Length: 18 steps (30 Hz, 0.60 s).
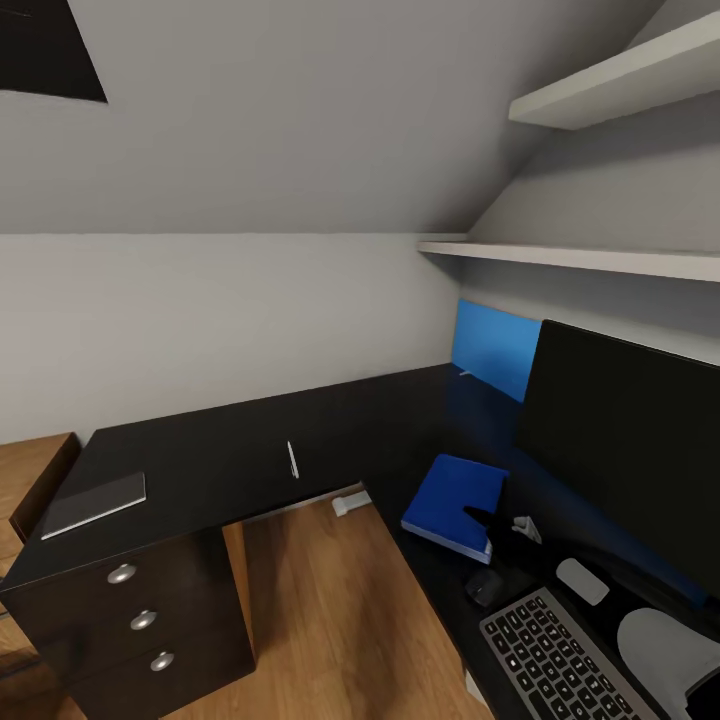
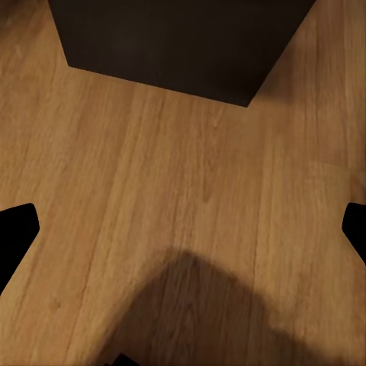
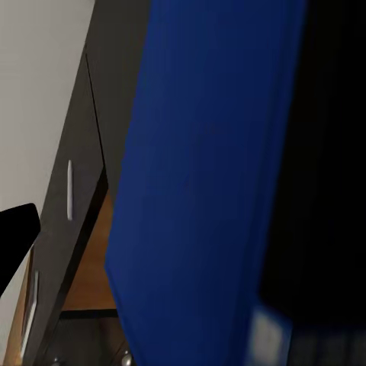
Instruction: In the bedroom, organize the workspace by keeping the computer under the desk, ensuring the monitor is on the desk, placing the keyboard on the desk next to the monitor, placing the mouse on the desk next to the keyboard, moving the folder from the swivel chair onto the desk next to the mouse, stacking the notebook on top of the folder with the pen on top of the notebook, and positioning the swivel chair next to the desk.
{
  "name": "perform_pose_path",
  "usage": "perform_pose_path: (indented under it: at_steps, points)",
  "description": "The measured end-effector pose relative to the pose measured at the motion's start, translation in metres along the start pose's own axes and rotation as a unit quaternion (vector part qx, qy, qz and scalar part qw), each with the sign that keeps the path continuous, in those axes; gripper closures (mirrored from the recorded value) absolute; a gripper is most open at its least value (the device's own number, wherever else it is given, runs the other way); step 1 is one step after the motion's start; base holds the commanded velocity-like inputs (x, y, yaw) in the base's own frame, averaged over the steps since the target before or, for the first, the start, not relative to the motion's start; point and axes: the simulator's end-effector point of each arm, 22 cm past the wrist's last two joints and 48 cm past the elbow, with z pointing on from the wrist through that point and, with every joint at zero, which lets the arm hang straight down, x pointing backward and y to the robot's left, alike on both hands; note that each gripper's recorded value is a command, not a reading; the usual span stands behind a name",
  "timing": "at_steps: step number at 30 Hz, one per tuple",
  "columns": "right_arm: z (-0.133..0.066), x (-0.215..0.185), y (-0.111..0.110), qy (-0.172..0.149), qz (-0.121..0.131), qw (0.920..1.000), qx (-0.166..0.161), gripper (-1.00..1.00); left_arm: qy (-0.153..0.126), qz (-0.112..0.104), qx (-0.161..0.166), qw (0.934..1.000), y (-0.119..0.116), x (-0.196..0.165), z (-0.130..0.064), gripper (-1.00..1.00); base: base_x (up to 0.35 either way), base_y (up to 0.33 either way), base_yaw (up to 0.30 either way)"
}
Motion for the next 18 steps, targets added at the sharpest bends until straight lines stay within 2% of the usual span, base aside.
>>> perform_pose_path:
  at_steps: [6,18]
  points:
    - [0.000,0.000,0.000,0.000,0.000,1.0000,0.000,-1.00,0.000,0.000,0.000,1.0000,0.000,0.000,0.000,-1.00,0.000,0.000,0.000]
    - [-0.007,-0.007,0.016,0.001,-0.003,1.0000,0.002,-1.00,0.000,0.000,0.001,1.0000,-0.004,-0.014,-0.014,-1.00,0.000,0.000,0.000]
